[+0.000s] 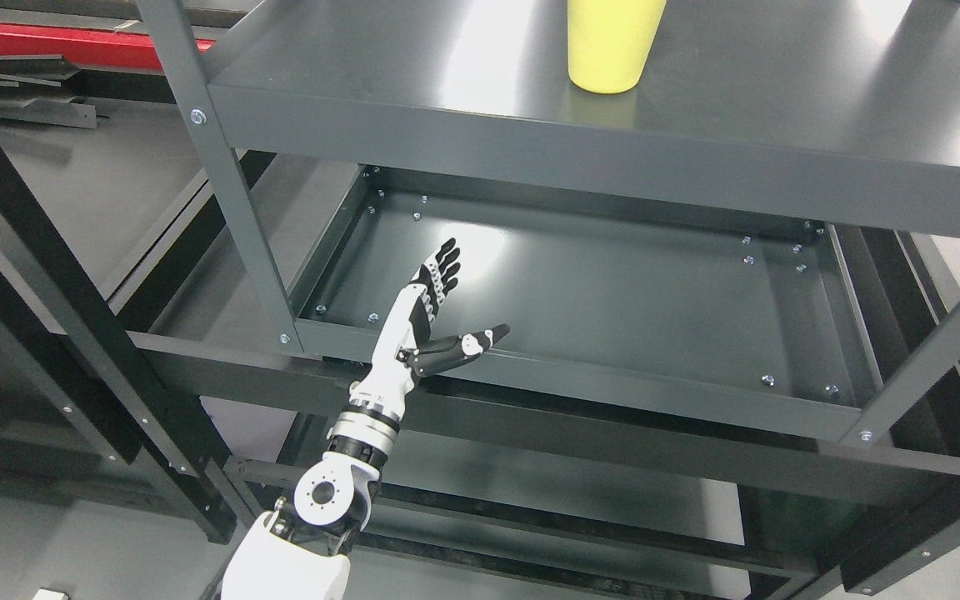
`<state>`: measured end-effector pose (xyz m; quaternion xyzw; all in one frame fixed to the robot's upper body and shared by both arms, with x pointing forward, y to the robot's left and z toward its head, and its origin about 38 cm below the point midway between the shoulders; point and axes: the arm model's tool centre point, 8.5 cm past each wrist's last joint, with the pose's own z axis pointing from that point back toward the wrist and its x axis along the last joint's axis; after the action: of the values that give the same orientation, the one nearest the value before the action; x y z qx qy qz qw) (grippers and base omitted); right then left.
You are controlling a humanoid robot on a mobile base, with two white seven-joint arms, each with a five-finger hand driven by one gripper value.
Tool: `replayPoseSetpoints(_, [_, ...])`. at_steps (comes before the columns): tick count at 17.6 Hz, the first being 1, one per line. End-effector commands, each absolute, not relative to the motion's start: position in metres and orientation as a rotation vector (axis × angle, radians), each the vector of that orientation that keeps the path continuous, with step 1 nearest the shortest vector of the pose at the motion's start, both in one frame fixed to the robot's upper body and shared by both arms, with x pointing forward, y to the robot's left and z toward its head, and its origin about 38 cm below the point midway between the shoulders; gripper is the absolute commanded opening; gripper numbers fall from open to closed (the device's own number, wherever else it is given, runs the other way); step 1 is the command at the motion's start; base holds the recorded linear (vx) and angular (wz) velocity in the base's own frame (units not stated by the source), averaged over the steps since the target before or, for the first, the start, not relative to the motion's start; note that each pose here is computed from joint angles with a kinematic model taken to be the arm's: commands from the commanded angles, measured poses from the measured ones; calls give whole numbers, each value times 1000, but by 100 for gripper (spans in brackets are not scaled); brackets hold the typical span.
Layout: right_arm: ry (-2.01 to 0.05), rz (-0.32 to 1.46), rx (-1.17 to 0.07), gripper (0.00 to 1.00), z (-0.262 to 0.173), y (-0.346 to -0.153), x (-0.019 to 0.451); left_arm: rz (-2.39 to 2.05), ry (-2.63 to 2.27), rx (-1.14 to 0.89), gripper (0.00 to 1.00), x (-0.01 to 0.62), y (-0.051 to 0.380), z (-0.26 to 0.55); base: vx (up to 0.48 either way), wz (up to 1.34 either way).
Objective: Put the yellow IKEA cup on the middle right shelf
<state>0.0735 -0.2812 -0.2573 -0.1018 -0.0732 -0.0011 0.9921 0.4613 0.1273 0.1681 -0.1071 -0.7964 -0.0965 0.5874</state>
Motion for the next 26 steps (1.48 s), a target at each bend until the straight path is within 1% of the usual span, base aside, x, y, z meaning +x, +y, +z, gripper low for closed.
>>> replayPoseSetpoints(1, [-132, -8, -216, 99, -257, -291, 64, -227, -1838, -207, 99, 453, 141, 163, 0, 0])
replayPoseSetpoints(3, [-132, -8, -216, 99, -257, -291, 64, -261, -1793, -223, 99, 451, 129, 162, 0, 0])
replayPoseSetpoints(5, [-132, -8, -216, 99, -257, -291, 64, -268, -1834, -236, 99, 450, 126, 179, 0, 0])
replayPoseSetpoints(14, [-132, -8, -216, 99, -257, -291, 64, -260, -2013, -234, 99, 459, 131, 262, -3, 4])
replayPoseSetpoints(26, [-132, -8, -216, 99, -257, -291, 64, -237, -2010, -221, 99, 459, 139, 260, 0, 0])
